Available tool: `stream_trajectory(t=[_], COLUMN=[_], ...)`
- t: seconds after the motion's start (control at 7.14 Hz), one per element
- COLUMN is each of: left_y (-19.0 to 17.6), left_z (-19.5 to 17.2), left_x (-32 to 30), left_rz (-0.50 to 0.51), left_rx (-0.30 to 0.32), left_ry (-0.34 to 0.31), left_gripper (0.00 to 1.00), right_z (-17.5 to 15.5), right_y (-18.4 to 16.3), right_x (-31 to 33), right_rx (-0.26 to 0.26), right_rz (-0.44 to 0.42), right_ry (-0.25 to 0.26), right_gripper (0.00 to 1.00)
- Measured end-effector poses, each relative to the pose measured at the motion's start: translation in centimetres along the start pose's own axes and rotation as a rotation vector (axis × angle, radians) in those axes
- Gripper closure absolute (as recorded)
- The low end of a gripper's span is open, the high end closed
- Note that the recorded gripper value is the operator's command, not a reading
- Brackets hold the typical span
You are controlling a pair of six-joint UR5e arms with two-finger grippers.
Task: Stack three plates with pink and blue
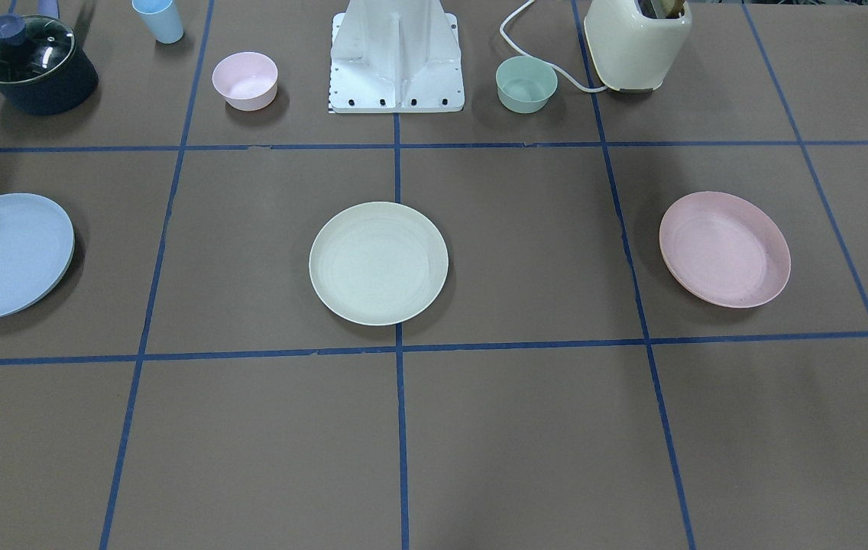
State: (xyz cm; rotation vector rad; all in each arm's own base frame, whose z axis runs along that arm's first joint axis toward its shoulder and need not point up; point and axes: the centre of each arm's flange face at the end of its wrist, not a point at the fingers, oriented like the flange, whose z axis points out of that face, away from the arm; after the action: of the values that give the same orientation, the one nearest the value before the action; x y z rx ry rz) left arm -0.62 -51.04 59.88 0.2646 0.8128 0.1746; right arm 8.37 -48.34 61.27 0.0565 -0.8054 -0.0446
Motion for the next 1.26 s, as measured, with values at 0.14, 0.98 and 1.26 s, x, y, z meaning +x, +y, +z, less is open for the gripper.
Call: stream_trajectory(t=[0.14,0.98,1.26], left_y=[-0.2,5.5,6.3], left_z=[1.4,15.3,16.7], left_x=[0.0,8.4,9.3], left_rz=[0.04,-0.269,-0.273], left_rx=[0.016,-0.005,-0.03], left_ry=[0.013,0.204,0.2], left_gripper=[0.0,0.23,0.6], right_z=[-0.3,0.2,0.1], right_y=[-0.7,-1.2,-1.3], right_x=[-0.5,-0.4,-0.5], right_rx=[0.006,-0.004,-0.002], right_rz=[-0.012,-0.004,-0.004], right_ry=[-0.002,-0.011,-0.012], right_gripper=[0.0,0.0,0.0])
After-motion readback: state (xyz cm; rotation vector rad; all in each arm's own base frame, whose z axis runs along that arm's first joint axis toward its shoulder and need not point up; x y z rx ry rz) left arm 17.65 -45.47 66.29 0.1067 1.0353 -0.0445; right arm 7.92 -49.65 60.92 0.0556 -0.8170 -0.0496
